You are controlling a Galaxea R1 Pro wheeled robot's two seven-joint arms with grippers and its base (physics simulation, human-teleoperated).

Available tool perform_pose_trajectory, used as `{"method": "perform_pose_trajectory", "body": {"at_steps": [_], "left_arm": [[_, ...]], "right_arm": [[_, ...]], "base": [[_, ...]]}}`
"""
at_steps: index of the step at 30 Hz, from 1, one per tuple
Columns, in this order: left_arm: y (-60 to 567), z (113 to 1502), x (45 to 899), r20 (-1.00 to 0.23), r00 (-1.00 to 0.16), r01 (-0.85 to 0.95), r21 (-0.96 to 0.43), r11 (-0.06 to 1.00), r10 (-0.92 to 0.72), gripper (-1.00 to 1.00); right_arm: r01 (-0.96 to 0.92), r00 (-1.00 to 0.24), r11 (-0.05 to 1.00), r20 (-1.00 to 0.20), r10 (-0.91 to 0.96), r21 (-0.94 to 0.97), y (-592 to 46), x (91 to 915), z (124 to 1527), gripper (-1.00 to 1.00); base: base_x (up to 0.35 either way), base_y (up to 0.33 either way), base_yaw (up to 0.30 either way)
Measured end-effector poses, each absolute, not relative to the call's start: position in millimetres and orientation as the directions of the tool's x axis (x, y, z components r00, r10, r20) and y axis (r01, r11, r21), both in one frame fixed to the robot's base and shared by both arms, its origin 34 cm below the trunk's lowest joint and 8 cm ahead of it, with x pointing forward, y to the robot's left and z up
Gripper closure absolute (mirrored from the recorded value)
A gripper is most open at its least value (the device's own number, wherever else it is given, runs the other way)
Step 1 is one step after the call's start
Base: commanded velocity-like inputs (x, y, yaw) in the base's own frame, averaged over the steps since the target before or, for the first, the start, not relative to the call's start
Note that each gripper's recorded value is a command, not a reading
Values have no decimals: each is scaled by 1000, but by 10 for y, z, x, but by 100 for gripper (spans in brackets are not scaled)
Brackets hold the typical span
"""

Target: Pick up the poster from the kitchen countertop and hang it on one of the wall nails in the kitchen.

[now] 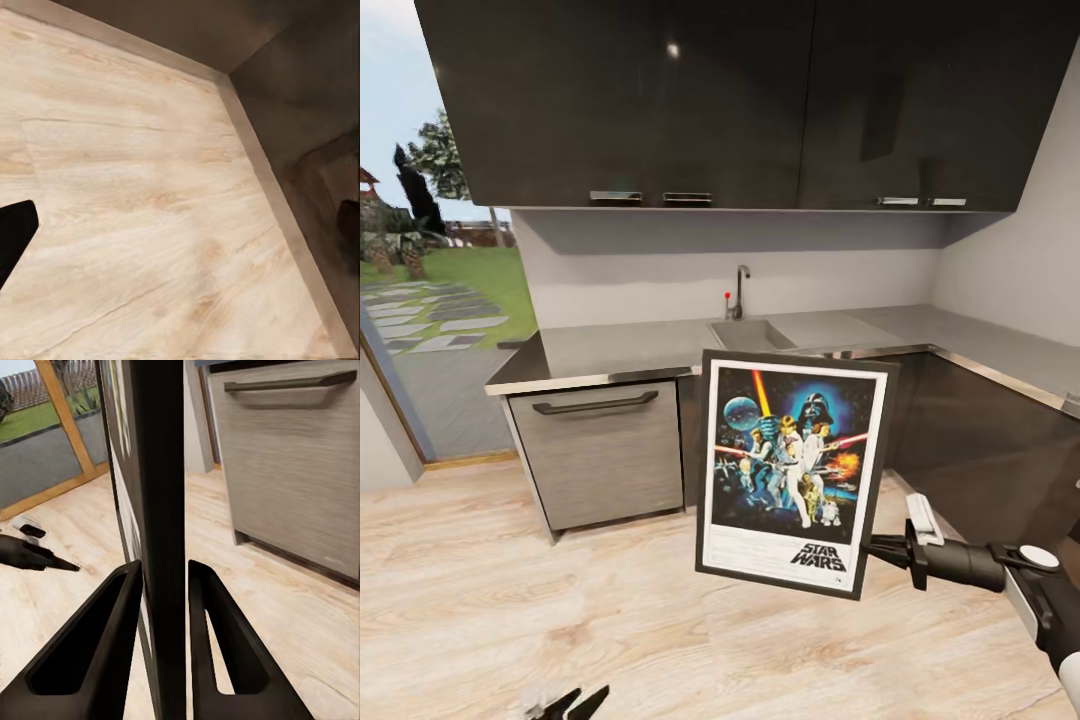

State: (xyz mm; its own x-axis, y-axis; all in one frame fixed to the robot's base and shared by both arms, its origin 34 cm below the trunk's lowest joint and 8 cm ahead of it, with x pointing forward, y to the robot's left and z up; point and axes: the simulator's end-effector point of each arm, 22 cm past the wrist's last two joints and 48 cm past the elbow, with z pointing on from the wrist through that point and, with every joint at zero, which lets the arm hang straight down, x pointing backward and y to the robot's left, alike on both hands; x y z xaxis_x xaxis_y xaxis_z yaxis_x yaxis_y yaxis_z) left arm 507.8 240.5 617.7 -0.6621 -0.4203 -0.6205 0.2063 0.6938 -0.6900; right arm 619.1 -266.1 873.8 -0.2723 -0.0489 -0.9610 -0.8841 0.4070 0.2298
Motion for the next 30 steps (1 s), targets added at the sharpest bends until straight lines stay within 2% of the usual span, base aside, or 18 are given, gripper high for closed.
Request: {"method": "perform_pose_trajectory", "body": {"at_steps": [6,20,30], "left_arm": [[2808,6024,4808,-601,-644,104,-682,724,-473,-100],[2867,6044,4779,-597,-631,79,-686,724,-496,-100],[2922,6140,4788,-595,-633,47,-667,743,-494,-100]], "right_arm": [[-884,-274,404,-961,-46,233,-2638,6189,8730,100],[-882,-277,408,-960,-43,237,-2625,6201,8753,100],[-876,-284,415,-958,-37,244,-2633,6213,8897,100]], "base": [[0,0,82],[0,0,255],[0,0,37]]}}
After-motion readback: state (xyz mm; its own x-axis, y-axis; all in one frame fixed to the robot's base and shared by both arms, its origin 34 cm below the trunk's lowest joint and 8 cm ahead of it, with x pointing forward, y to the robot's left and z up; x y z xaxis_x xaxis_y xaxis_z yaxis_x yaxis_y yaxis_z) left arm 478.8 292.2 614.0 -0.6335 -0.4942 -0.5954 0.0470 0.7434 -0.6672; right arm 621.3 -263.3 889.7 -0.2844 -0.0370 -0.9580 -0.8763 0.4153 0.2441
